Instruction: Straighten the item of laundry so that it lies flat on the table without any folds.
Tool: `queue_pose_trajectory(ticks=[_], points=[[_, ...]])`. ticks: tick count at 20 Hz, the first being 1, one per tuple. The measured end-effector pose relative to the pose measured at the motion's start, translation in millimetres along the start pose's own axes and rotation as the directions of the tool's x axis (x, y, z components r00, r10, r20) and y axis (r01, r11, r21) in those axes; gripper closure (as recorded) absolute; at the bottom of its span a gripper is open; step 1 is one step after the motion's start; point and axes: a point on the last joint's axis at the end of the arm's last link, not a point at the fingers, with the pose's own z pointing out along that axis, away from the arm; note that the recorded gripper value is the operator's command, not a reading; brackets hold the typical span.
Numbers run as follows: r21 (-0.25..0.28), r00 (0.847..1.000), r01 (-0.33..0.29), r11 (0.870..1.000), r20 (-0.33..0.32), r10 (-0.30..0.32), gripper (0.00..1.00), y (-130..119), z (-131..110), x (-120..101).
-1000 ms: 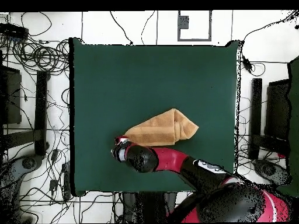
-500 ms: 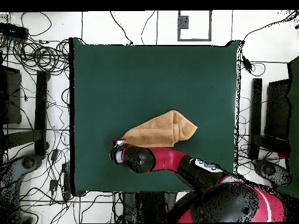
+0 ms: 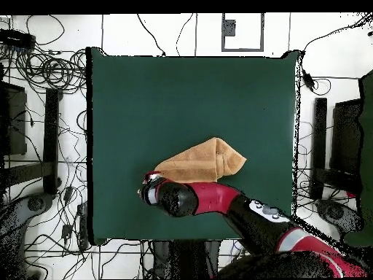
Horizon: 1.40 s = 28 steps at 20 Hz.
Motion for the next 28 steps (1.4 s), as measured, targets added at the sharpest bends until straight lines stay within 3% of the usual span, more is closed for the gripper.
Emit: queue_pose_trajectory(ticks=[8,12,18,20,28], points=[[-0.015,0.994,0.021,1.0,0.109,-0.019,0.0,5.3,-36.2,-18.8],[0.002,0.978,0.031,1.0,0.204,-0.031,0.0,-4.2,-48.2,-35.4],[0.071,0.943,0.039,0.997,0.327,-0.06,0.0,-24.3,-62.6,-64.1],[0.101,0.923,0.033,0.994,0.379,-0.069,0.0,-33.4,-74.2,-82.5],[0.106,0.865,0.034,0.994,0.495,-0.082,0.0,-39.3,-111.8,-121.6]])
